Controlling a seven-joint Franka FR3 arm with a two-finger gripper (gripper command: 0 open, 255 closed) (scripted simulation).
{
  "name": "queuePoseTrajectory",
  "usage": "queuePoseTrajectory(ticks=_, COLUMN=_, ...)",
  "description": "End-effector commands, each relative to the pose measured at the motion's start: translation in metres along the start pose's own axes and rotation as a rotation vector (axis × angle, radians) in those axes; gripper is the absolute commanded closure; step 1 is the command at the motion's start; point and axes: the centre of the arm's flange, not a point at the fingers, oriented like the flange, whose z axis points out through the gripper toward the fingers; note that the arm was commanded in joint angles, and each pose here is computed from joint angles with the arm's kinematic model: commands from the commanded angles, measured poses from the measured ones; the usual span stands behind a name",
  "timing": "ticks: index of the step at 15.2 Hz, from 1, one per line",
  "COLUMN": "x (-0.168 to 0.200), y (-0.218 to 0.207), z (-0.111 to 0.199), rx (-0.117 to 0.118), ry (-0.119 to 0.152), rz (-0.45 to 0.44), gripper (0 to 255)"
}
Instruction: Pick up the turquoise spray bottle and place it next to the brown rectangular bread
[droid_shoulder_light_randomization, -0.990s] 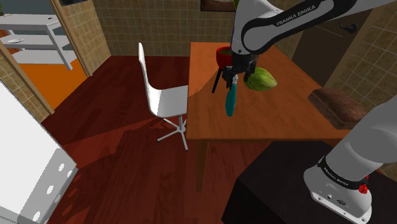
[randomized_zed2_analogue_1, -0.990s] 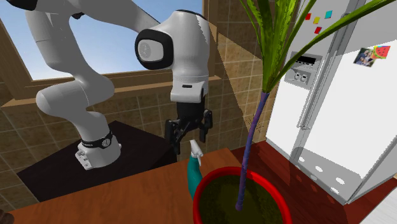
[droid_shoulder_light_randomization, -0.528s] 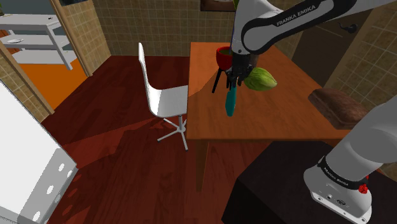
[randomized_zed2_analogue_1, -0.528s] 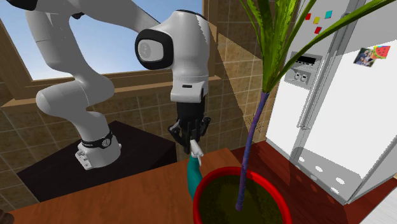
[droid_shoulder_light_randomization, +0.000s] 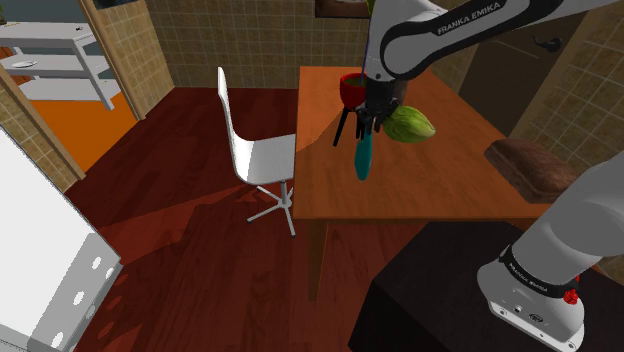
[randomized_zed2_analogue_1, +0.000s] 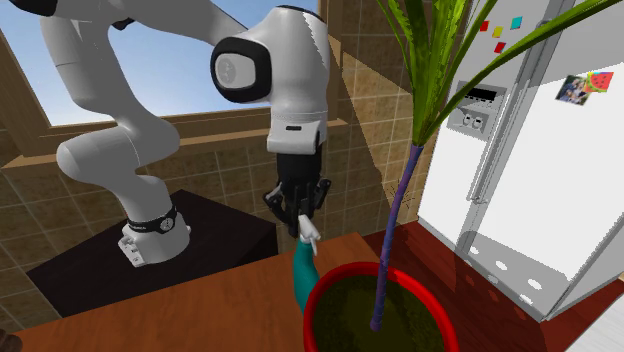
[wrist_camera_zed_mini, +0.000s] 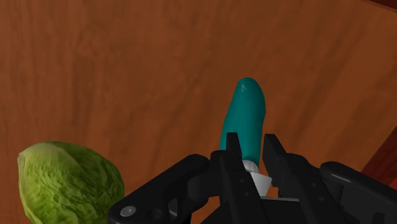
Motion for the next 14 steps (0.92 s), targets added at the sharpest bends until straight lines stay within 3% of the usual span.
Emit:
queuePoseTrajectory(ticks=1, x=0.001, y=0.001, z=-0.01, rx=0.0, ry=0.0, rz=0.0, gripper=255)
queuePoseTrajectory(ticks=14, x=0.006, y=0.007, z=-0.078, rx=0.0, ry=0.0, rz=0.0, gripper=255)
